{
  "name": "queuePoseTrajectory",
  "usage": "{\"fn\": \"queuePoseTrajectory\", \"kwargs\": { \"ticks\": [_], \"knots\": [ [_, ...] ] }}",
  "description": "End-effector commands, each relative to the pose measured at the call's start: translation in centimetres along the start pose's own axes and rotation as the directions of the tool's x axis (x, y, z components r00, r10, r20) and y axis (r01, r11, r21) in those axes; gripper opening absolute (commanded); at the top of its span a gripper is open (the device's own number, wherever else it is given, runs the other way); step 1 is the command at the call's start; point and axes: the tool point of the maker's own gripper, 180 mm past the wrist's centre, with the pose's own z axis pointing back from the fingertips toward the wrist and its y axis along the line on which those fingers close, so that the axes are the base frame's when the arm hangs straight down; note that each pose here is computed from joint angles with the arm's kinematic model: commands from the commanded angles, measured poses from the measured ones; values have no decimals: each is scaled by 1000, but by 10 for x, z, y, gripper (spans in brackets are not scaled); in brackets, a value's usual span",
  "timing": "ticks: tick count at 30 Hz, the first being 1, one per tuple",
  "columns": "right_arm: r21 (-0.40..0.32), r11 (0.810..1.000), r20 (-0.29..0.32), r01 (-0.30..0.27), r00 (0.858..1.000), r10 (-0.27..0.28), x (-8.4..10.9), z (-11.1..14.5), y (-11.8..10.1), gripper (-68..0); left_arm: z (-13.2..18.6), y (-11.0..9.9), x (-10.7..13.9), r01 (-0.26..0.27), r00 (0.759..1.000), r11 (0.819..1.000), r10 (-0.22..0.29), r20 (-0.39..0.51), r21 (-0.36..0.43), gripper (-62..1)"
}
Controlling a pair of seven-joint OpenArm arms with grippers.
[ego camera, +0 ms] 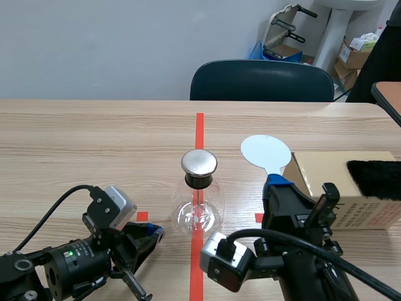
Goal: Do the electroscope experiment
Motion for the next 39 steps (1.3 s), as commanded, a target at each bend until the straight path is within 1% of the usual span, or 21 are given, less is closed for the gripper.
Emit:
{"fn": "queuePoseTrajectory", "kwargs": {
  "ticks": [1,20,23,25,28,31,36,39],
  "knots": [
    [-30,1000,1,-4,1000,4,-1,-4,-7,-665,-2,-1,8,-3,1000,1000,3,30,0,-582],
    [-31,1000,1,-5,1000,5,-1,-4,-7,-665,-1,-3,5,-8,1000,1000,8,20,-2,-582],
    [-35,999,12,-20,1000,21,1,-4,-8,-665,-1,-3,5,-8,1000,1000,8,20,-2,-582],
    [-35,999,22,-21,1000,22,3,-4,-8,-665,-1,-3,5,-8,1000,1000,8,20,-2,-582],
    [-35,999,48,-21,999,23,7,-4,-8,-665,-1,-3,5,-8,1000,1000,8,20,-2,-582],
    [-36,999,86,-23,996,26,14,-3,-8,-665,-1,-3,5,-8,1000,1000,8,20,-2,-582],
    [-35,999,176,-34,984,40,27,0,-7,-665,-1,-3,5,-8,1000,1000,8,20,-2,-582],
    [-36,999,215,-35,976,42,34,1,-7,-665,-1,-3,5,-8,1000,1000,8,20,-2,-582]
  ]
}}
